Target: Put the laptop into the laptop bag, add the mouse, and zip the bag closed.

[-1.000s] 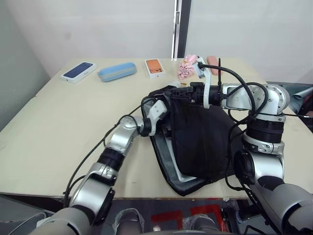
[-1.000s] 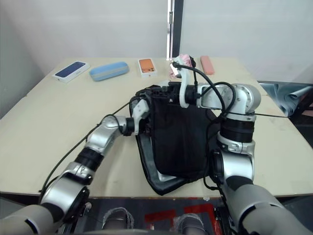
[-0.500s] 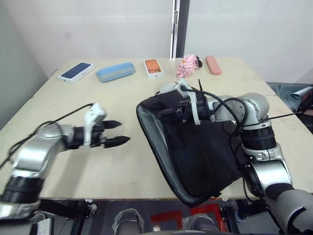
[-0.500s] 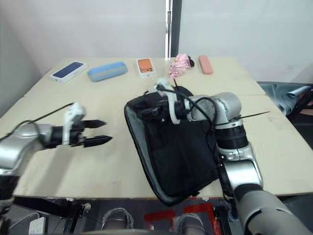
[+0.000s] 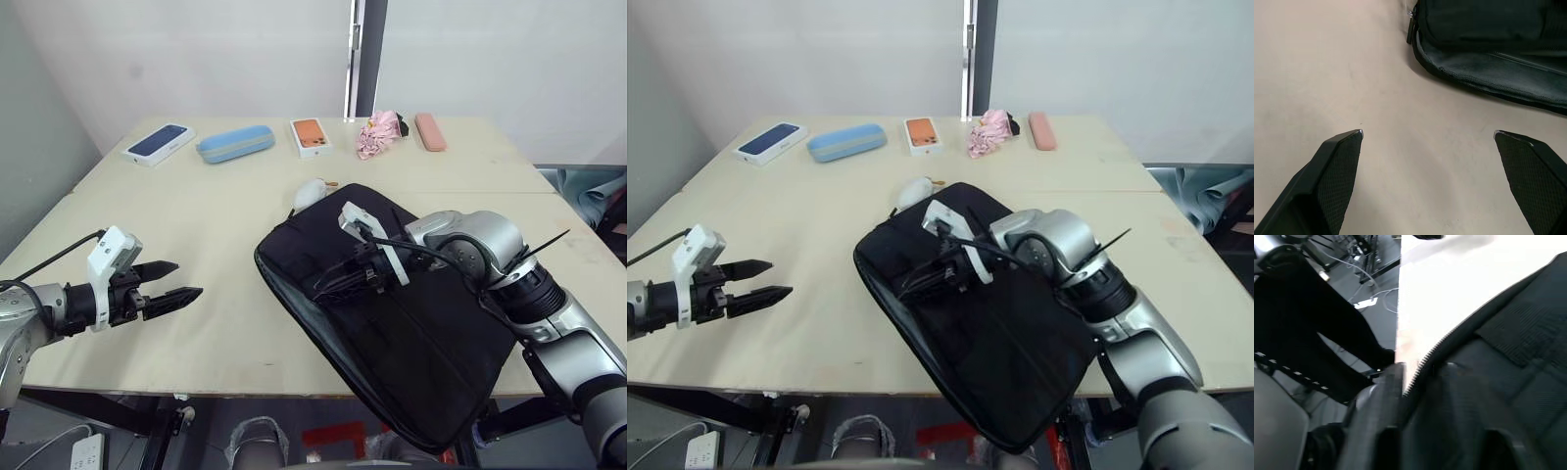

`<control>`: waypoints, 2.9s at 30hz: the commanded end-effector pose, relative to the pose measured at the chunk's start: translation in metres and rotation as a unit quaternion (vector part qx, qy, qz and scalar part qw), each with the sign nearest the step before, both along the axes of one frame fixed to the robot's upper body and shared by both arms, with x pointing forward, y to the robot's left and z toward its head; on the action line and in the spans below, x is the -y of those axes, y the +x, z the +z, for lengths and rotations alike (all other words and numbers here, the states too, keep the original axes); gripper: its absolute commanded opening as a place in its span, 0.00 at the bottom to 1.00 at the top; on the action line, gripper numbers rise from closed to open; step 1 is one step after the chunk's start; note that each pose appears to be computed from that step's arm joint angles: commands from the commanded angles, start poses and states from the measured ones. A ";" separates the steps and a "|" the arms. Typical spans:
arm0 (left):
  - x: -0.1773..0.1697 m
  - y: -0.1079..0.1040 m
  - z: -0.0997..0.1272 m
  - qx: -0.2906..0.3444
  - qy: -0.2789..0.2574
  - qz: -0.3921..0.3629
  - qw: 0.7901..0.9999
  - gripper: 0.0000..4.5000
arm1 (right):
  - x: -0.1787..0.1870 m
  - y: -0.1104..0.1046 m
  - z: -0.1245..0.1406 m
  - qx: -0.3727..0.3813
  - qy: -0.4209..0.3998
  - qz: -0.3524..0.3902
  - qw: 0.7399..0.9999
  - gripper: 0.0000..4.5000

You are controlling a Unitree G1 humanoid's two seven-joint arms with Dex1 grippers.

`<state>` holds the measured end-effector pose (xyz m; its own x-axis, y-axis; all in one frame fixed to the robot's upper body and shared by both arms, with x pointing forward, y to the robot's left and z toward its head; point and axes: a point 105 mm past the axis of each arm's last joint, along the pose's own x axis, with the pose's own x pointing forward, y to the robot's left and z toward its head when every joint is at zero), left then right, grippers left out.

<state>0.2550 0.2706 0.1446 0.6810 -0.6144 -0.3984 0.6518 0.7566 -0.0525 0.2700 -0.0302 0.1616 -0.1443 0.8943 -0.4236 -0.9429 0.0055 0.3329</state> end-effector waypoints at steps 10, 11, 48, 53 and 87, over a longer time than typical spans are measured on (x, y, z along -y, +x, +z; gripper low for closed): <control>-0.014 0.005 0.042 0.069 0.010 0.001 0.998 1.00 | 0.096 0.017 0.050 0.140 0.016 -0.150 0.979 0.99; -0.016 0.005 0.045 0.071 0.011 0.002 0.997 1.00 | 0.107 0.020 0.056 0.165 0.020 -0.166 0.972 0.99; -0.072 0.010 0.075 0.068 0.072 0.009 0.995 1.00 | 0.187 0.018 0.134 0.309 0.152 -0.207 0.916 0.99; -0.063 0.019 0.075 0.075 0.064 0.001 0.995 1.00 | 0.142 -0.010 0.145 0.297 0.246 -0.135 0.913 0.99; 0.116 0.155 -0.024 -0.008 -0.028 -0.130 0.991 1.00 | 0.105 -0.047 0.089 0.308 0.169 -0.120 0.929 0.99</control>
<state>0.4063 0.1558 0.1144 0.4815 -0.7959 -0.3670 0.8159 0.5600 -0.1439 0.2269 -0.1344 0.2418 0.2424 0.9690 -0.0479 -0.9552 0.2298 -0.1865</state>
